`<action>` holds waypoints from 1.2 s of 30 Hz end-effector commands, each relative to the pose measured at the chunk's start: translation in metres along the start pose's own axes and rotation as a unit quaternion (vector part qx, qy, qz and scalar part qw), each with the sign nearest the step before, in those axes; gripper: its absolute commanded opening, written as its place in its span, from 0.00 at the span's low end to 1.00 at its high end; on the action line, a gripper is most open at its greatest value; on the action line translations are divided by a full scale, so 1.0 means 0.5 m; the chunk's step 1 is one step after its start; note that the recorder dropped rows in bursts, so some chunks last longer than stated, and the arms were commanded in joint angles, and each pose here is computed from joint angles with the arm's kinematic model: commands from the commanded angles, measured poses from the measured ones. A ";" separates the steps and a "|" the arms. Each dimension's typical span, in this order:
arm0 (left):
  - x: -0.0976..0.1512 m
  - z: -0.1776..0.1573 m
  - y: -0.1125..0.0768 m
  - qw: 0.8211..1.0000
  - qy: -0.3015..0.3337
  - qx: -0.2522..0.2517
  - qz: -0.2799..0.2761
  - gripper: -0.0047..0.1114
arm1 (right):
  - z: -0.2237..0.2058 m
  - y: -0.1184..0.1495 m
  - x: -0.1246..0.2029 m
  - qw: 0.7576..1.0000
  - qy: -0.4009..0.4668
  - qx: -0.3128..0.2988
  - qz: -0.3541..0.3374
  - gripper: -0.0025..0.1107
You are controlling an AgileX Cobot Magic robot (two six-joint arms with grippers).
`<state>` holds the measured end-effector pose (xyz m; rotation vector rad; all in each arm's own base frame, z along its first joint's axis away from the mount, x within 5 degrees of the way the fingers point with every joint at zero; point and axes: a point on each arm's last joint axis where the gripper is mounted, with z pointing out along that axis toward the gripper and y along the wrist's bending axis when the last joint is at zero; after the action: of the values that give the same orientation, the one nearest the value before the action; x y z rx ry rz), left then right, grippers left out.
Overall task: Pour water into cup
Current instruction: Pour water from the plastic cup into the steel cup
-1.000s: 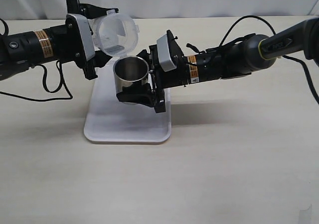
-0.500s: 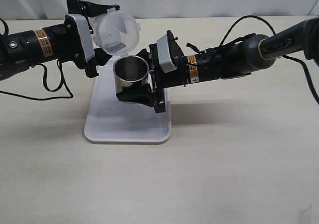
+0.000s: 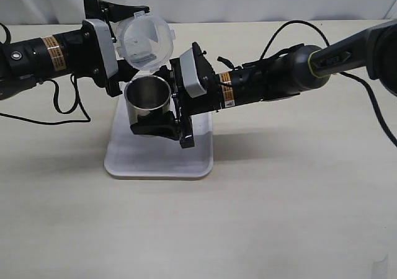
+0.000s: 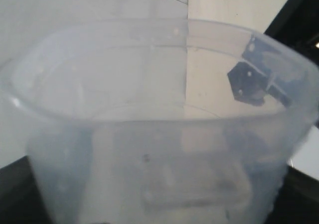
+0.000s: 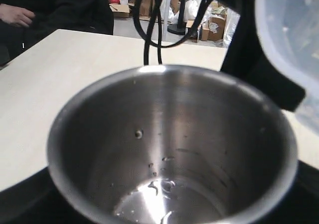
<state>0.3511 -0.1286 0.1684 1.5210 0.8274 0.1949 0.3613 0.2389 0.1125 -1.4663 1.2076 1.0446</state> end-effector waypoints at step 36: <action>-0.001 0.002 0.016 1.000 -0.002 -0.029 -0.004 0.04 | -0.036 -0.028 -0.005 0.999 -0.014 0.028 0.007 0.06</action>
<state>0.3519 -0.1283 0.1696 1.5037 0.8324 0.1987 0.3756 0.2223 0.1159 -1.4059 1.2429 1.0155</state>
